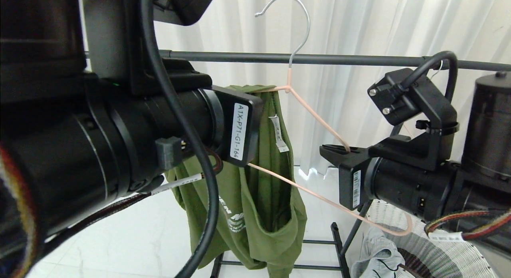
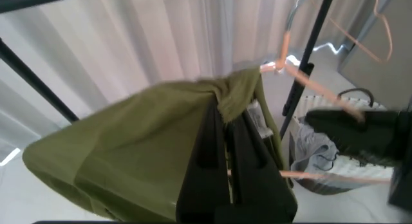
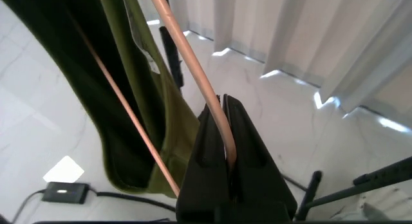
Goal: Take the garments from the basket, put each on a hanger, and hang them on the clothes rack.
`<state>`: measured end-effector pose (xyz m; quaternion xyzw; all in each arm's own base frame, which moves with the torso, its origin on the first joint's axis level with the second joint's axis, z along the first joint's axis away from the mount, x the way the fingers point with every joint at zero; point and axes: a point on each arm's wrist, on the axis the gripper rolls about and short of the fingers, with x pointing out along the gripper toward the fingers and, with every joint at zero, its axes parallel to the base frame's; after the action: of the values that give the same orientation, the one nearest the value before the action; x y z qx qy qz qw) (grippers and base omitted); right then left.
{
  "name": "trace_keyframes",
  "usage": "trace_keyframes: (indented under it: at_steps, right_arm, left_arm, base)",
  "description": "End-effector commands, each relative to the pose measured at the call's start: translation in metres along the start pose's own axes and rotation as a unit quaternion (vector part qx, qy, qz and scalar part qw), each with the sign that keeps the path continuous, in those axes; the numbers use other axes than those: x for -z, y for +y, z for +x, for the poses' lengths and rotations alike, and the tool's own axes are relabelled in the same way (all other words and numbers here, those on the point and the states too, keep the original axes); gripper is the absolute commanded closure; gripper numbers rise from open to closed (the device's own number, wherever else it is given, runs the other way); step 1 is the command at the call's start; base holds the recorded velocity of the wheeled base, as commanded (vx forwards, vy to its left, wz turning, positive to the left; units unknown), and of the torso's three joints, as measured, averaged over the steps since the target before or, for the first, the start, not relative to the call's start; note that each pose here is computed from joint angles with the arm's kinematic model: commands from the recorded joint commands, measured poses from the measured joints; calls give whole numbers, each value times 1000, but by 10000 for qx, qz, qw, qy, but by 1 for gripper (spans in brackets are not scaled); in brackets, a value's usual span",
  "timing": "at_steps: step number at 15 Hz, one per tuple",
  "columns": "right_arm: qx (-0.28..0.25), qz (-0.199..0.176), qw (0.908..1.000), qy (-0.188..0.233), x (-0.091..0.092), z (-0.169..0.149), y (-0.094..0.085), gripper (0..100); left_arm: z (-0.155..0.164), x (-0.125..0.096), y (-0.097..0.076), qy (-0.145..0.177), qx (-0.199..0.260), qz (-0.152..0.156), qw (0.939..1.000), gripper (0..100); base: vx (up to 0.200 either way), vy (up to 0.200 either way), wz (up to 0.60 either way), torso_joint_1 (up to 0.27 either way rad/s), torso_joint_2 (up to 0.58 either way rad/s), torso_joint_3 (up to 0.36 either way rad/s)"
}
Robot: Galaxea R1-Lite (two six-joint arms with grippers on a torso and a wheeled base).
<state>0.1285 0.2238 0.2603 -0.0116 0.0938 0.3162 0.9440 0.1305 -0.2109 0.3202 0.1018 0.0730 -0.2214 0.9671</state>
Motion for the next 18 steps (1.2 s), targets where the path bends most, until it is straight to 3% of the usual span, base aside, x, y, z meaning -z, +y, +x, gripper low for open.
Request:
trace_keyframes:
  at_steps: [1, 5, 15, 16, 18]
  right_arm:
    - [6, -29, 9999, -140, -6, -7, -4, 100]
    - [-11, -319, 9993, -216, -9, -12, -5, 100]
    - [-66, -204, 9984, -529, -8, -14, -3, 100]
    - [-71, -175, 9981, -591, -7, -13, -3, 100]
    - [-77, -135, 9977, -660, -8, -13, -3, 100]
  left_arm:
    - [-2, 4, -3, 45, 73, 57, 9999, 100]
    - [-3, 6, -9, 65, 170, 104, 9998, 100]
    - [2, 2, -19, -111, 263, 32, 9996, 100]
    - [2, 2, -19, -117, 262, 28, 9996, 0]
    - [2, 3, -19, -111, 263, 32, 9996, 0]
  base:
    - [0, 0, 0, 0, 0, 0]
    - [0, 0, 0, 0, 0, 0]
    - [0, 0, 0, 0, 0, 0]
    - [0, 0, 0, 0, 0, 0]
    - [0, 0, 0, 0, 0, 0]
